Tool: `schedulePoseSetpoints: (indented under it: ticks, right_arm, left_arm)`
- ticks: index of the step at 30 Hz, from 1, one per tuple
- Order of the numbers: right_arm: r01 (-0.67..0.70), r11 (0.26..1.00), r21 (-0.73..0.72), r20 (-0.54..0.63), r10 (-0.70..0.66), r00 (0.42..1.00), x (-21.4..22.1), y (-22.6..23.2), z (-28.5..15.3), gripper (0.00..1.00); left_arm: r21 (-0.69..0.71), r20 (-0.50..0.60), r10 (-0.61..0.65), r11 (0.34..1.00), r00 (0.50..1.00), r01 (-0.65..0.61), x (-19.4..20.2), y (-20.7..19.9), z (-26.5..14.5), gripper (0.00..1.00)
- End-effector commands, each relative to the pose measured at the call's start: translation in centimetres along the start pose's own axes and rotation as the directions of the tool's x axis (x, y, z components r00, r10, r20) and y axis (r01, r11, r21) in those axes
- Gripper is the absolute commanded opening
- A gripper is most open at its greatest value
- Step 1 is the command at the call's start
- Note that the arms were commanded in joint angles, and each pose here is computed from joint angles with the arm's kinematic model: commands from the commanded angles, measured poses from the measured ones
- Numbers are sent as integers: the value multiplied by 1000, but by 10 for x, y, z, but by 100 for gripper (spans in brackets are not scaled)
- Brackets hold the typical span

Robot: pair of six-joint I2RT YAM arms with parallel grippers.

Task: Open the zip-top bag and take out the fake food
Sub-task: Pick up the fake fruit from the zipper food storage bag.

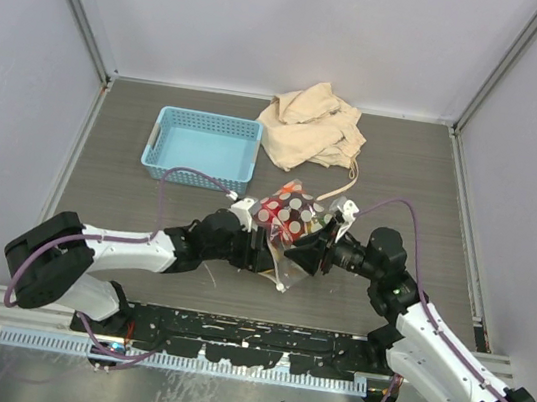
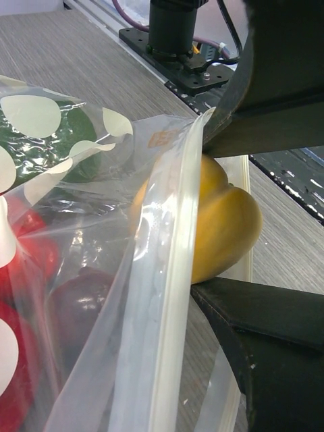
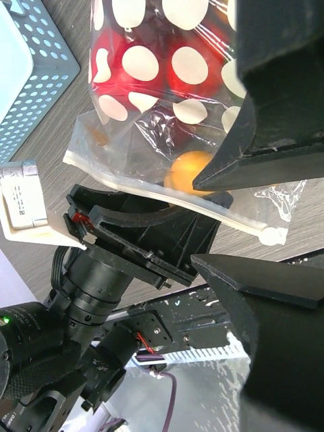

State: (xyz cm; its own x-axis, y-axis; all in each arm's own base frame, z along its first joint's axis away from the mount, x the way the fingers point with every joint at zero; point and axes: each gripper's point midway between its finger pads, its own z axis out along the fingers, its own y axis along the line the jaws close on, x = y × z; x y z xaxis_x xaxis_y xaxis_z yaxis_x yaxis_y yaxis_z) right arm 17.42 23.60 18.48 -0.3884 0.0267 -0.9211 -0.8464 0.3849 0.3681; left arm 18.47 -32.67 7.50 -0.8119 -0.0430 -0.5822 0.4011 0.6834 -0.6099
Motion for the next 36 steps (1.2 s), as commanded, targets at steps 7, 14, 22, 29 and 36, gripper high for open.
schedulePoseSetpoints:
  ticks: [7, 14, 22, 29, 36]
  right_arm:
    - [18, 999, -37, 34, -17, 999, -6, 8, 0, 49]
    - [13, 999, -34, 20, -13, 1000, -3, 8, 1, 50]
    - [5, 1000, -19, 8, -4, 1000, 0, 8, 5, 50]
    - [-2, 999, 38, -18, 2, 1000, 2, 5, 10, 50]
    - [0, 993, 117, -63, 7, 998, 13, -4, 17, 50]
  left_arm:
    - [123, 62, -45, 992, 997, 37, -22, -24, -6, 18]
    - [150, 58, -69, 987, 996, 60, -23, -27, -6, 18]
    - [178, 49, -85, 981, 995, 75, -24, -31, -6, 18]
    - [199, 52, -108, 975, 993, 96, -26, -33, -7, 18]
    - [214, 41, -125, 970, 991, 114, -25, -35, -7, 18]
